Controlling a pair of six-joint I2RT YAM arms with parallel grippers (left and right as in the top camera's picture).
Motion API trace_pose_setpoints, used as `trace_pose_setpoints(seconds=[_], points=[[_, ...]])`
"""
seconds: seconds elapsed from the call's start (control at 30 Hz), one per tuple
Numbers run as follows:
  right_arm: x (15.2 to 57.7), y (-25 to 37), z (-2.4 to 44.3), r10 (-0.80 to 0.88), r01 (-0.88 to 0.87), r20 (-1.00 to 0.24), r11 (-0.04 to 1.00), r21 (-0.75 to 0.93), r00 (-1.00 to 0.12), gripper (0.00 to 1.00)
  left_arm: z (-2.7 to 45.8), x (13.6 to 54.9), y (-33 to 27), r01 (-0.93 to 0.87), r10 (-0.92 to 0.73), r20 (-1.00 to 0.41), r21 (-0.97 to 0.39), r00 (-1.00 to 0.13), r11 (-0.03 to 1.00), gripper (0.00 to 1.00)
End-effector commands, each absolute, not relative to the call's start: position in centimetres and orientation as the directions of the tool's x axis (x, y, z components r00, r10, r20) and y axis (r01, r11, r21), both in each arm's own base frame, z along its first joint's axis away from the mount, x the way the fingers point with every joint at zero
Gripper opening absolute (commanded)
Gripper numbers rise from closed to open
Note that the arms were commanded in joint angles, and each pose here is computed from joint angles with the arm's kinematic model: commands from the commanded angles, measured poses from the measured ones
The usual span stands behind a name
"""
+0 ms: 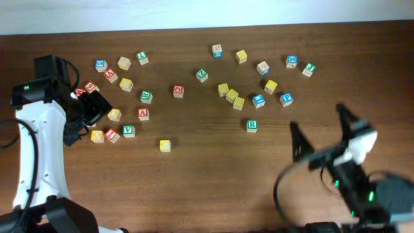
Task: Spell out CVPR
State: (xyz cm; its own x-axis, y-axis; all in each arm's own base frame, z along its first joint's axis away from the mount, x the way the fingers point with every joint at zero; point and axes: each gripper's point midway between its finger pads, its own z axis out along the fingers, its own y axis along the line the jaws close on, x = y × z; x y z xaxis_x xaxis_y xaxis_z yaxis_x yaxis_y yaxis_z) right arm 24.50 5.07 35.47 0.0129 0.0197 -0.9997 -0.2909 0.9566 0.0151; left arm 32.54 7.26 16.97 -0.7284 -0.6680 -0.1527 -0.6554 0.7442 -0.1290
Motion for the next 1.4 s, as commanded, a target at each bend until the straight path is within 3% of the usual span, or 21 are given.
trace_pose_setpoints(seconds=[0.0, 0.13, 0.23, 0.33, 0.47, 0.6, 0.67, 0.73, 0.83, 0.93, 1.07, 1.17, 1.23, 1.37], points=[[28.7, 3.1, 36.3, -0.1, -0.191, -0.978, 0.979, -0.064, -0.185, 0.98, 17.1, 32.7, 7.0, -0.661, -0.677, -0.147, -0.146, -0.721, 0.736, 0.99], [34.9, 3.5, 34.1, -0.101, -0.222, -0.86, 0.975, 0.015, -0.5, 0.98, 17.1, 32.6, 6.9, -0.659, -0.675, -0.145, -0.145, -0.724, 0.738, 0.99], [36.5, 8.1, 31.3, -0.093, -0.38, -0.688, 0.882, 0.279, -0.72, 0.98, 17.0, 32.4, 6.7, -0.659, -0.675, -0.131, -0.146, -0.726, 0.737, 0.99], [35.7, 11.9, 29.0, -0.077, -0.429, -0.558, 0.729, 0.534, -0.826, 0.98, 17.0, 31.8, 6.1, -0.659, -0.675, -0.095, -0.156, -0.731, 0.736, 0.98], [36.5, 13.2, 24.5, -0.094, -0.353, -0.407, 0.694, 0.628, -0.909, 0.98, 16.9, 31.7, 5.4, -0.65, -0.667, -0.076, -0.165, -0.741, 0.742, 0.89], [36.1, 16.5, 20.9, -0.195, -0.364, -0.324, 0.694, 0.621, -0.926, 0.98, 16.5, 31.6, 5.2, -0.639, -0.655, -0.072, -0.163, -0.752, 0.752, 0.64], [35.7, 17.3, 19.5, -0.253, -0.389, -0.307, 0.736, 0.554, -0.917, 0.98, 15.9, 32.0, 4.8, -0.595, -0.614, -0.083, -0.172, -0.785, 0.785, 0.64], [35.5, 17.5, 18.2, -0.286, -0.387, -0.277, 0.807, 0.447, -0.917, 0.98, 14.4, 32.1, 3.0, -0.492, -0.509, -0.077, -0.167, -0.857, 0.854, 0.7], [35.1, 18.1, 17.7, -0.296, -0.38, -0.258, 0.835, 0.398, -0.92, 0.98, 10.4, 32.5, 2.8, -0.42, -0.417, -0.103, 0.017, -0.903, 0.907, 0.7], [35.1, 18.1, 17.7, -0.279, -0.362, -0.25, 0.841, 0.403, -0.927, 0.98, 7.7, 34.8, 3.3, -0.401, -0.385, -0.16, 0.082, -0.909, 0.912, 0.68], [35.2, 17.7, 17.5, -0.28, -0.359, -0.248, 0.852, 0.382, -0.927, 0.98, 5.2, 35.8, 3.4, -0.385, -0.371, -0.138, 0.095, -0.918, 0.918, 0.64], [35.5, 17.5, 17.5, -0.279, -0.361, -0.258, 0.858, 0.365, -0.925, 0.98, 3.7, 36.5, 1.6, -0.247, -0.244, -0.098, 0.016, -0.965, 0.969, 0.65], [35.7, 17.6, 17.5, -0.279, -0.363, -0.265, 0.857, 0.365, -0.923, 0.98, 3.0, 36.8, 1.5, -0.237, -0.236, -0.095, 0.006, -0.967, 0.971, 0.57], [35.7, 17.6, 17.5, -0.278, -0.364, -0.266, 0.857, 0.365, -0.923, 0.98, 2.4, 37.0, 1.5, -0.233, -0.232, -0.089, 0.008, -0.969, 0.972, 0.52]])
